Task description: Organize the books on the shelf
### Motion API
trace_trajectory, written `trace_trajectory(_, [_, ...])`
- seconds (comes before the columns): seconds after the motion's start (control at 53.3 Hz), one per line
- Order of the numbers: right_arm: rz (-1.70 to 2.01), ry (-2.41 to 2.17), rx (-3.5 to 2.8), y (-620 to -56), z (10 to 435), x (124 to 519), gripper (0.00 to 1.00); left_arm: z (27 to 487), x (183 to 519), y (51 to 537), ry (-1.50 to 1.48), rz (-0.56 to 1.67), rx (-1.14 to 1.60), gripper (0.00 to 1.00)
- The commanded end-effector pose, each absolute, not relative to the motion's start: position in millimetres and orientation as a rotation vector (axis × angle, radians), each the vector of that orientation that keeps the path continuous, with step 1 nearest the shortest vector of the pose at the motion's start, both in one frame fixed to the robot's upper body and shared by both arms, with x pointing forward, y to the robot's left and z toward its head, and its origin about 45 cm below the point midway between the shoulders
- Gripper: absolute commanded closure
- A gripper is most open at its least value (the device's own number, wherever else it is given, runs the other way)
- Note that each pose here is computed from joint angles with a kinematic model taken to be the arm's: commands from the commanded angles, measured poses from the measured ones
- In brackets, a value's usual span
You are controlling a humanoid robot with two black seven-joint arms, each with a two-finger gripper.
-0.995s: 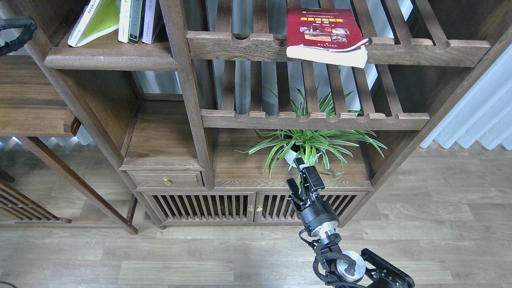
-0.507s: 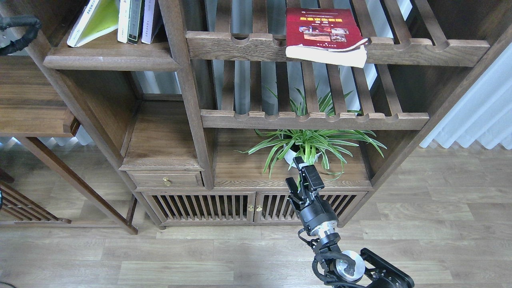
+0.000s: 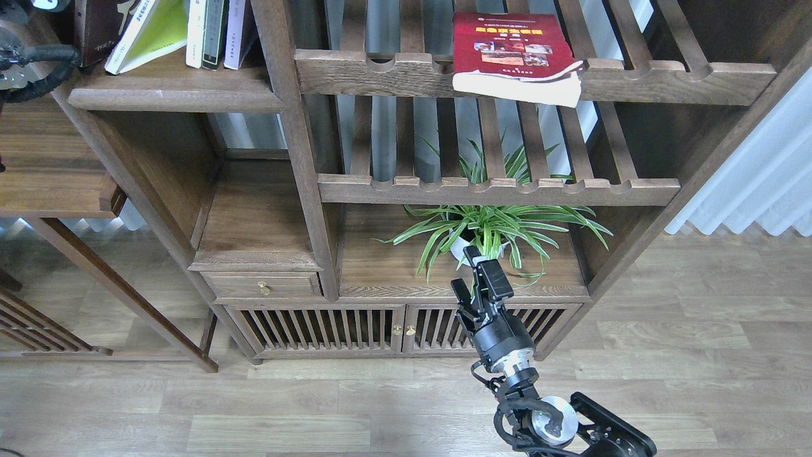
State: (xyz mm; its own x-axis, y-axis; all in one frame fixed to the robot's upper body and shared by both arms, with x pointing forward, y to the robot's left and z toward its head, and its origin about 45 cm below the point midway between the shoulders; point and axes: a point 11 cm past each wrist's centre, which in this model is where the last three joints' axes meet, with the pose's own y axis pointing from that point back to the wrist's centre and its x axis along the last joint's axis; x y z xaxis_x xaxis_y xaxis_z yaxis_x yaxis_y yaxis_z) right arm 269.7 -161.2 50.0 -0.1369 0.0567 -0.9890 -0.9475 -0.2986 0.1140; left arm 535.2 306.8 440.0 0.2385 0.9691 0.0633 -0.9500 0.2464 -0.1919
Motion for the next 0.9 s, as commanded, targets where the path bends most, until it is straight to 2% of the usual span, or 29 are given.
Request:
trace_trajectory(0.0, [1.559,1.087,-1.307,-161.0,50.6,270.5,0.03,460.3,537.5,286.8,-0.194,1.286,-0.177,0.47])
trace_trajectory(0.225, [1.558,1.078,-1.301,-160.3,52.4,270.1,0.03,486.7,535.2,277.8,-0.217,1.264,-0.240,0.40])
trace_trajectory(0.507, [1.549,0.938,-1.314,-140.2,84.4,274.3,0.03,509.2,519.7,273.9,-0.198,1.198,-0.372,0.27])
trace_trajectory(0.807, [1.538,0.884,-1.307,-135.0,98.2,274.3,0.02,520.4,487.4,291.2,-0.239,1.143,-0.424,0.19])
trace_trajectory(0.882, [1.538,0.869,-1.302,-133.2,101.4,272.6,0.01,521.5,477.1,297.9,-0.255,1.132,-0.441,0.14])
